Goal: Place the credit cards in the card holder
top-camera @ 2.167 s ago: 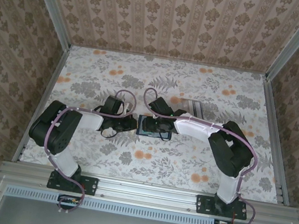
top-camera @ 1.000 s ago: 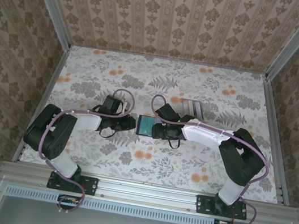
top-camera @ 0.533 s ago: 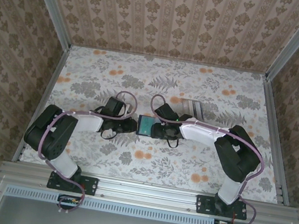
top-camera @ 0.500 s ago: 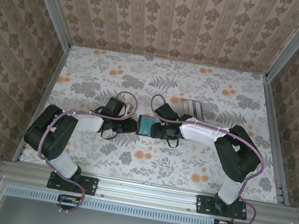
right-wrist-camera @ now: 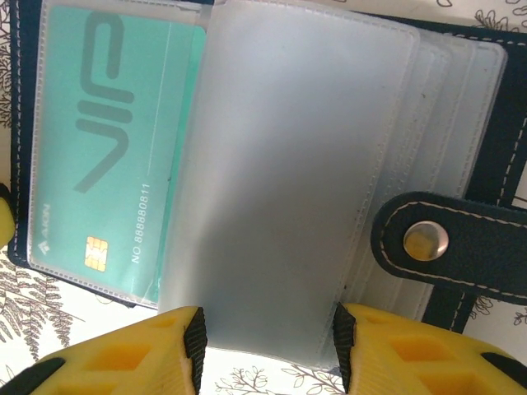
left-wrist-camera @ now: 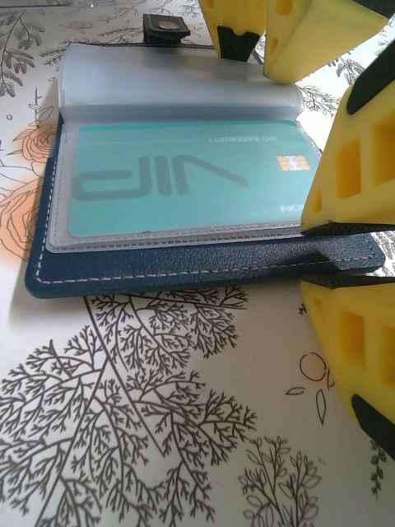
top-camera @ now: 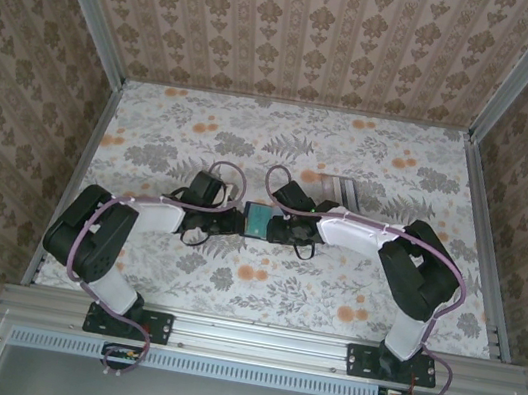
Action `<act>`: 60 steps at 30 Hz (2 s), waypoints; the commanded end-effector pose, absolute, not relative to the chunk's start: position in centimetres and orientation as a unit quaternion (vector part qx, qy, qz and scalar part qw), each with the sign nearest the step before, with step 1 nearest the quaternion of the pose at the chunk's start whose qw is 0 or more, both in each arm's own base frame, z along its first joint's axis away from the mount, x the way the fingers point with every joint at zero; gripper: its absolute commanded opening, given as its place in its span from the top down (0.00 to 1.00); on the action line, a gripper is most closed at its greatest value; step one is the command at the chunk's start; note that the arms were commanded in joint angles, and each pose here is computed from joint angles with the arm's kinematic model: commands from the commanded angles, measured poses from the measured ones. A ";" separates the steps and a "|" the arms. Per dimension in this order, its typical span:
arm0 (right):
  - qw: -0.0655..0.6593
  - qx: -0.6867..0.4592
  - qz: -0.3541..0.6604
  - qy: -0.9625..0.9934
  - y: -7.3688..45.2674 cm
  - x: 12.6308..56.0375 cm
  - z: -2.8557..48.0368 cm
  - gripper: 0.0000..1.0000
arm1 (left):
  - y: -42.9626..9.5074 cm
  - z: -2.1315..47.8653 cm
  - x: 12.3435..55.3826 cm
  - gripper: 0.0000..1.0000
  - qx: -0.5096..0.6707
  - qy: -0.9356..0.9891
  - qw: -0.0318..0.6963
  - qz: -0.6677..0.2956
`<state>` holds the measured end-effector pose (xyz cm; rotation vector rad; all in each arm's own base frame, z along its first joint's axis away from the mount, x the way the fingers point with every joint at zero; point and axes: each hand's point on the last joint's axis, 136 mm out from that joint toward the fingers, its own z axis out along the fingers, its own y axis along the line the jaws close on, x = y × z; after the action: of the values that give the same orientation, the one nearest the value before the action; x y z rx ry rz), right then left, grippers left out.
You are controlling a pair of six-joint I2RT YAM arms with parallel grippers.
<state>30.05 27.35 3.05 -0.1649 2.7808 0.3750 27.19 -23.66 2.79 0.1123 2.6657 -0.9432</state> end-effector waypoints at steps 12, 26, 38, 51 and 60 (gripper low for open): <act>0.171 -0.085 0.164 0.968 29.1 30.7 4.2 0.52 | -24.2 3.9 27.6 0.78 0.068 0.932 0.169 -0.312; 0.176 -0.045 0.252 0.950 30.4 31.8 6.1 0.46 | -25.1 5.1 28.5 0.75 0.070 0.922 0.175 -0.338; 0.169 0.016 0.351 0.921 29.8 32.9 6.2 0.61 | -25.1 5.0 29.4 0.71 0.047 0.911 0.176 -0.370; 0.151 0.056 0.450 0.879 30.5 33.8 7.3 0.62 | -25.5 4.8 29.9 0.70 0.035 0.906 0.175 -0.384; 0.130 0.059 0.465 0.874 31.0 33.8 6.0 0.81 | -25.6 4.5 29.8 0.70 0.030 0.905 0.172 -0.387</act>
<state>34.26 30.73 6.67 0.1705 2.5236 1.3039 29.91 -25.49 4.89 0.0976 2.5633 -1.0752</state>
